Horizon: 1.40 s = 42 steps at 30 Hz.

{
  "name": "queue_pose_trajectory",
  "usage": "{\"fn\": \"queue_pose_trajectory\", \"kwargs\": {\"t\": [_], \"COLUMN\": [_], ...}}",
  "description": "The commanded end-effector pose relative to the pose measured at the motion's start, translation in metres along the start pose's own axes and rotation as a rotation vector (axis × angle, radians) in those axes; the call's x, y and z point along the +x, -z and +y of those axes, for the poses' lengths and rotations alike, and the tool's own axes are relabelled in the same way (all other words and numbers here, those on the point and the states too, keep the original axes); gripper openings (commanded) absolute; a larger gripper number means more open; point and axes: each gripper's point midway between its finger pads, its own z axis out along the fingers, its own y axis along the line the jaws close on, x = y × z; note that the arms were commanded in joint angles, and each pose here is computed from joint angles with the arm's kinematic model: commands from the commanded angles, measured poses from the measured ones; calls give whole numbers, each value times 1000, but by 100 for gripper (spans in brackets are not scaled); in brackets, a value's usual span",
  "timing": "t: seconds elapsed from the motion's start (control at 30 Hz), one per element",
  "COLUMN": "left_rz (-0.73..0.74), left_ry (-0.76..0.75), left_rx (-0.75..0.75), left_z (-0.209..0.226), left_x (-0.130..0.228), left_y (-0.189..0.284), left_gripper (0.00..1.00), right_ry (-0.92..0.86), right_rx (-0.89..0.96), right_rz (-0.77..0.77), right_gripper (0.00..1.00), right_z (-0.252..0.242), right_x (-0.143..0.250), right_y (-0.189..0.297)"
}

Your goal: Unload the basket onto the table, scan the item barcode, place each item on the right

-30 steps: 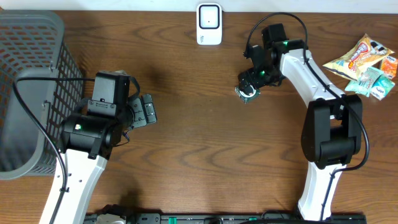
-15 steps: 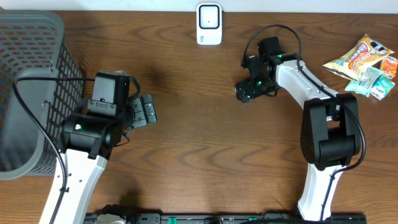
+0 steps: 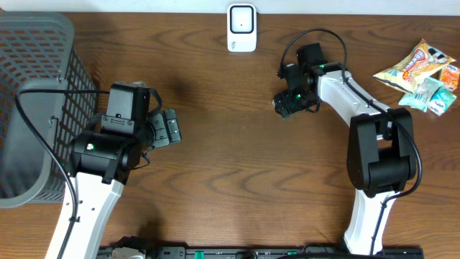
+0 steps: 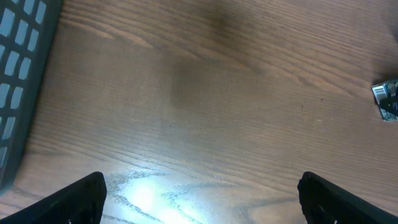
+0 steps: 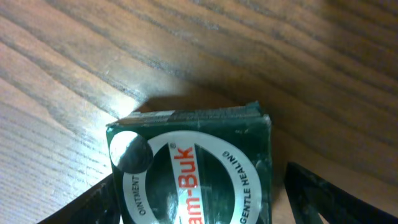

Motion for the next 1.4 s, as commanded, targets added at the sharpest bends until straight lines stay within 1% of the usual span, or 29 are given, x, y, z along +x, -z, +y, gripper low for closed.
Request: {"fn": "queue_pose_trajectory", "kwargs": {"t": [0.0,0.07,0.27,0.37,0.57,0.73,0.97,1.17,1.37], "left_rz": [-7,-6,-7,-7,-6,-6,-6,-6,-6], "left_ry": [11,11,11,11,11,11,11,11,11], "left_rx": [4,4,4,4,4,4,4,4,4], "left_z": [-1,-1,-1,-1,-1,-1,-1,-1,-1], "left_x": [-3,-3,-3,-3,-3,-3,-3,-3,-3], "left_y": [2,2,2,2,2,2,2,2,2], "left_gripper": [98,97,98,98,98,98,98,98,98], "right_ry": [-15,-7,-1,0,10,10,45,93,110], "right_rx": [-30,-35,-43,-37,75,82,94,165,164], "right_rz": [76,96,134,134,135,140,121,99,103], "right_gripper": [82,85,86,84,79,73,71,71,70], "right_z": [8,9,11,10,-10,-11,-1,2,9], "right_x": [22,27,36,36,34,35,28,18,18], "right_y": [-13,-13,-11,-12,-13,-15,-18,-20,-21]}}
